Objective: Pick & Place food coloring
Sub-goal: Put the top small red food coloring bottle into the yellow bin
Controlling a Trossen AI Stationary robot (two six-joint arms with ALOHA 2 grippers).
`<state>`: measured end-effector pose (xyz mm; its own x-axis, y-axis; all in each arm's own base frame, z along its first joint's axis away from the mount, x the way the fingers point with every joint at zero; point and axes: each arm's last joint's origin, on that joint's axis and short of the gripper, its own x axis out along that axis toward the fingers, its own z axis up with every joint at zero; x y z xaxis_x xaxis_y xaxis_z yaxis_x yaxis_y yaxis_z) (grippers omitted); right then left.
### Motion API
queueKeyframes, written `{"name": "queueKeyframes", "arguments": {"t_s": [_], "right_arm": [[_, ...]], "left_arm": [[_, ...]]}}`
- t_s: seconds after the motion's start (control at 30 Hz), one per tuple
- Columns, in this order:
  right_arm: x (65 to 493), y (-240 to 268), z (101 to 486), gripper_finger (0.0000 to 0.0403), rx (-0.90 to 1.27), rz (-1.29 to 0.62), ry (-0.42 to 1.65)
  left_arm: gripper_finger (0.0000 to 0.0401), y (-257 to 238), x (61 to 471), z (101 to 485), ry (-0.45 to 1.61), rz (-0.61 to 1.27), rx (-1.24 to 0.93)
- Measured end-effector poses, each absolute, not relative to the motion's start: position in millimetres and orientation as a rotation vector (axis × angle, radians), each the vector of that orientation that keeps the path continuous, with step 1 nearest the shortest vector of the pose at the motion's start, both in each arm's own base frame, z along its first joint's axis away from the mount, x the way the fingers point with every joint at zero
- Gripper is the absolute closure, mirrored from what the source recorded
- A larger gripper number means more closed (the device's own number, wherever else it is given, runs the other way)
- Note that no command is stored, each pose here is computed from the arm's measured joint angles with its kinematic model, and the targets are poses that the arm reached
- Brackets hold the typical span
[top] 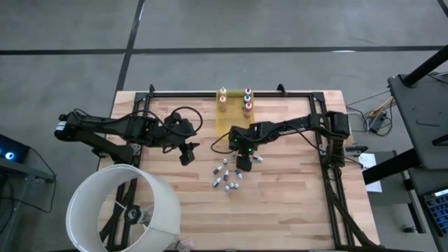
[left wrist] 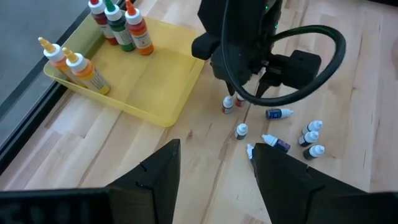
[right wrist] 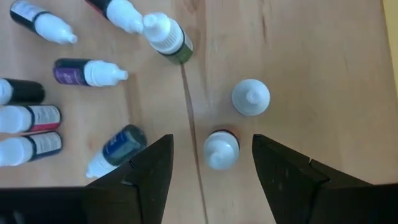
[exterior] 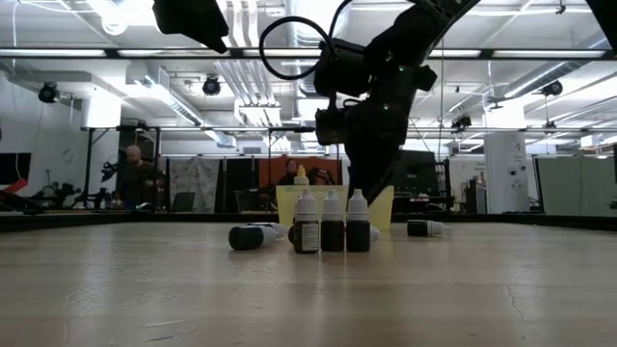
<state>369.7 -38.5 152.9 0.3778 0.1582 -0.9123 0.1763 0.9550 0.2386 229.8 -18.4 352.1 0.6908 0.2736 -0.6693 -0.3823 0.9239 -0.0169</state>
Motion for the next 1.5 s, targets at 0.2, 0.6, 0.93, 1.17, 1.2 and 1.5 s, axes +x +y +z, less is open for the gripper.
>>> {"name": "queueKeyframes", "arguments": {"t_s": [0.2,0.6,0.93,1.17,1.2,1.5], "right_arm": [[373,-39,153,0.0193,0.332,-0.020,1.189],[371,-39,153,0.0276,0.319,-0.036,1.213],[376,-40,163,0.0356,0.319,-0.038,1.213],[379,-41,201,0.0348,0.282,-0.014,1.303],[379,-41,209,0.0348,0.269,-0.003,1.314],[377,-55,286,0.0347,0.182,-0.093,1.200]], "left_arm": [[0.0229,-18,230,352,0.718,0.372,-0.172],[0.0229,-19,230,352,0.718,0.373,-0.173],[0.0229,-18,230,352,0.717,0.377,-0.183],[0.0229,-18,230,352,0.716,0.378,-0.185],[0.0229,-18,230,352,0.716,0.378,-0.185],[0.0229,-19,230,352,0.716,0.377,-0.185]]}}
